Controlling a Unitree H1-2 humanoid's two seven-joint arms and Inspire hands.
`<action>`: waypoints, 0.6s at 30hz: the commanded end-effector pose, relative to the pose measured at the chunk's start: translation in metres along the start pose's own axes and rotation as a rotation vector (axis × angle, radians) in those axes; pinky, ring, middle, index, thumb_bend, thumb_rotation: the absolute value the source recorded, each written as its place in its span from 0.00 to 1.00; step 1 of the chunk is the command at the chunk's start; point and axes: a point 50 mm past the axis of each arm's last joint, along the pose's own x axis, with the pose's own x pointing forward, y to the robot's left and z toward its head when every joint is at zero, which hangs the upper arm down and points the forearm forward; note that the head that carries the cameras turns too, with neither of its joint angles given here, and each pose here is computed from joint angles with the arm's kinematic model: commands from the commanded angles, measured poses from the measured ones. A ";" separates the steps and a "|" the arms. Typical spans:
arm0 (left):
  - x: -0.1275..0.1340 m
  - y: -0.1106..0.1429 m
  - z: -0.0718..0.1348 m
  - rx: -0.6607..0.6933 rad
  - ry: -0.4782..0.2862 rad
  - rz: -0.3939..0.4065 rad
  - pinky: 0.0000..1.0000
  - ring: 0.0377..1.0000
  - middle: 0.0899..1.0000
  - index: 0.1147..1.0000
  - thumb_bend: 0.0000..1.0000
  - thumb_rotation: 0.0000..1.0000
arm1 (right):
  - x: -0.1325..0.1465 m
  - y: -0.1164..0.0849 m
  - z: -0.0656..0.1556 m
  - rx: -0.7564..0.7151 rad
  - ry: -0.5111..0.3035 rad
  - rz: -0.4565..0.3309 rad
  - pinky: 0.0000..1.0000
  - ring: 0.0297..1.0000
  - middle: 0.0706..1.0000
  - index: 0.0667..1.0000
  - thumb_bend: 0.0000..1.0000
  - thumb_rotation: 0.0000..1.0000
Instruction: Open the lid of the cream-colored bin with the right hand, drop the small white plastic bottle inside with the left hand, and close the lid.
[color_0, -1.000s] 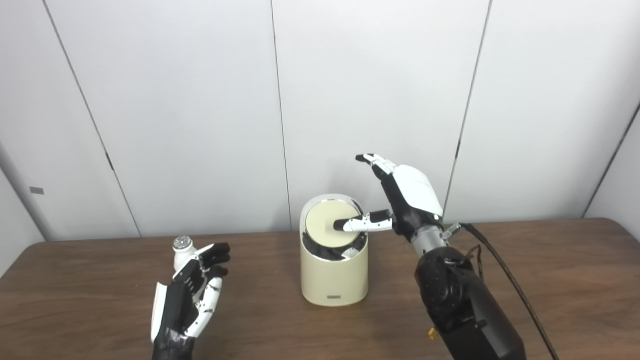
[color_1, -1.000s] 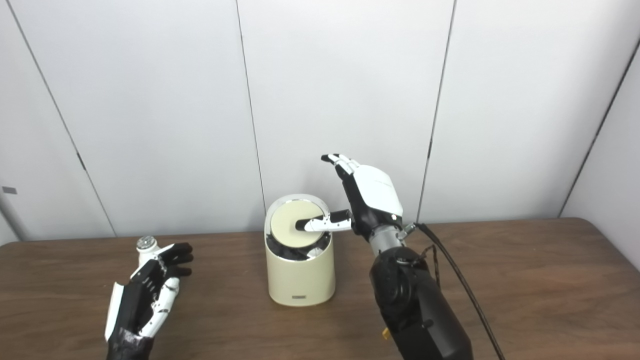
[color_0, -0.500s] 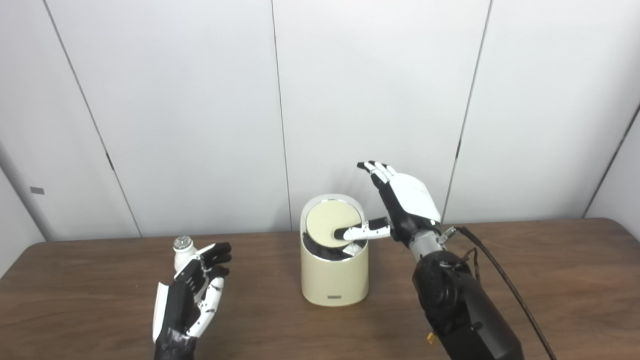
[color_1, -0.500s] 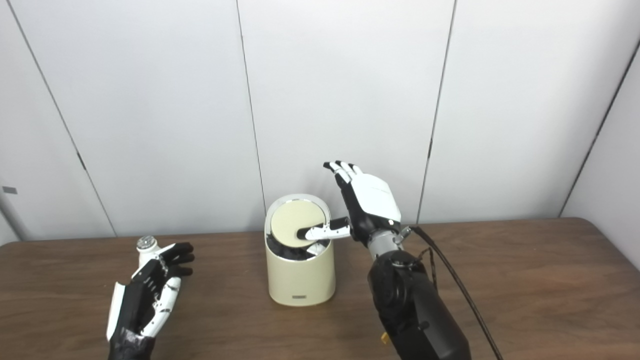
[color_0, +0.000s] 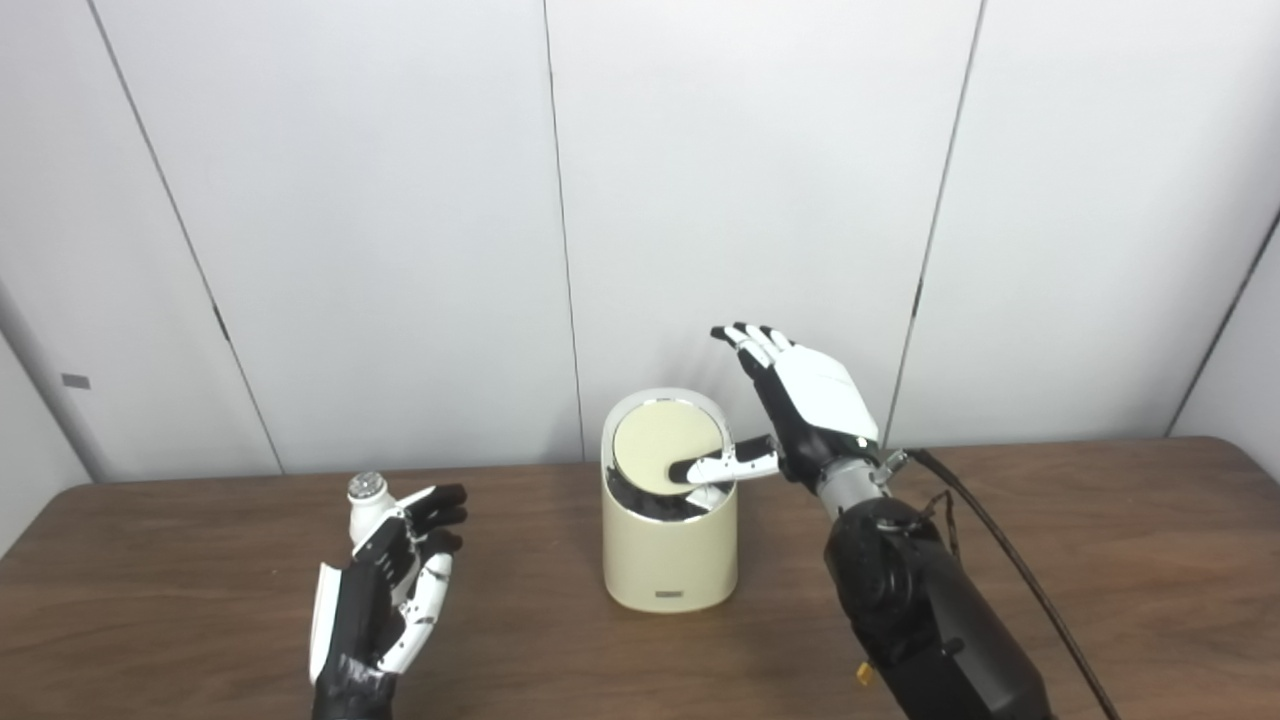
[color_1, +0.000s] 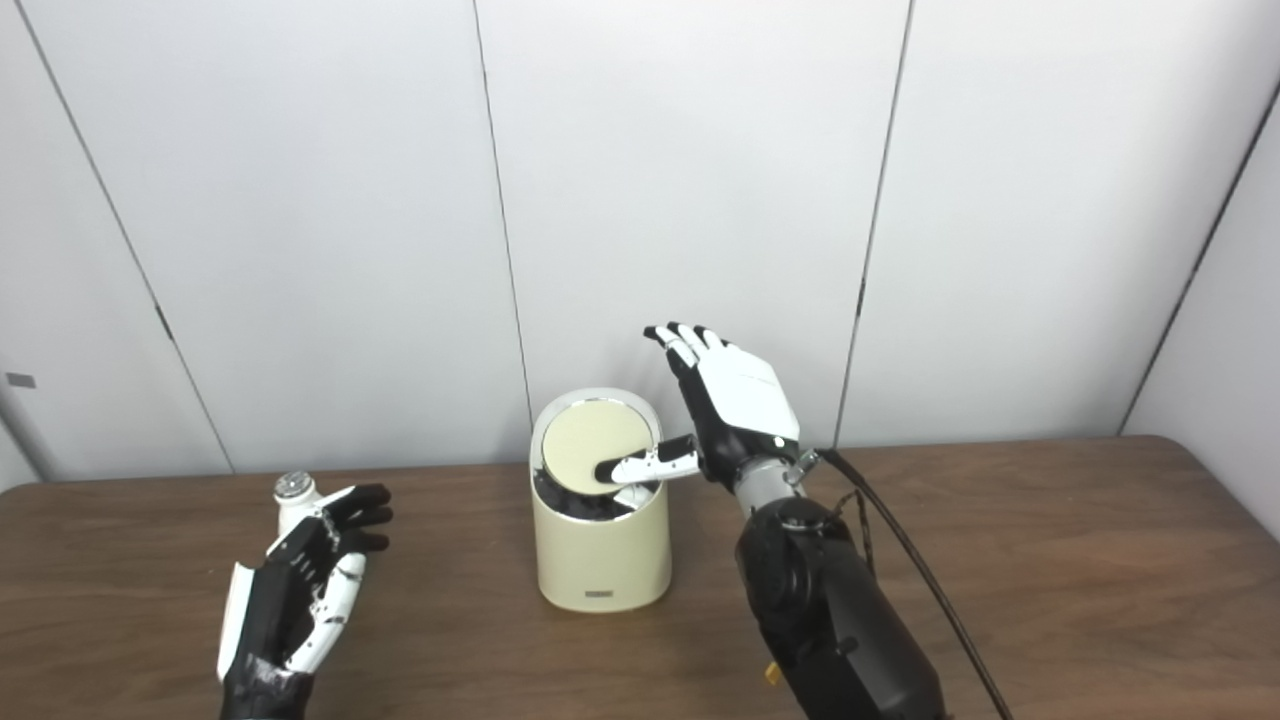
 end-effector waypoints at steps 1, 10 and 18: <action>0.016 0.000 0.017 -0.017 -0.096 0.011 0.64 0.72 0.73 0.70 0.23 0.49 | 0.009 -0.016 0.007 -0.033 -0.021 -0.050 0.96 0.97 0.95 0.91 1.00 0.29; 0.016 0.001 0.017 -0.009 -0.099 0.013 0.65 0.72 0.73 0.70 0.23 0.50 | 0.008 -0.015 0.009 -0.037 -0.020 -0.055 0.95 0.96 0.94 0.90 0.97 0.18; 0.016 0.002 0.018 -0.015 -0.099 0.009 0.64 0.72 0.73 0.70 0.22 0.51 | 0.007 -0.016 0.009 -0.021 -0.016 -0.054 0.95 0.96 0.94 0.90 0.97 0.21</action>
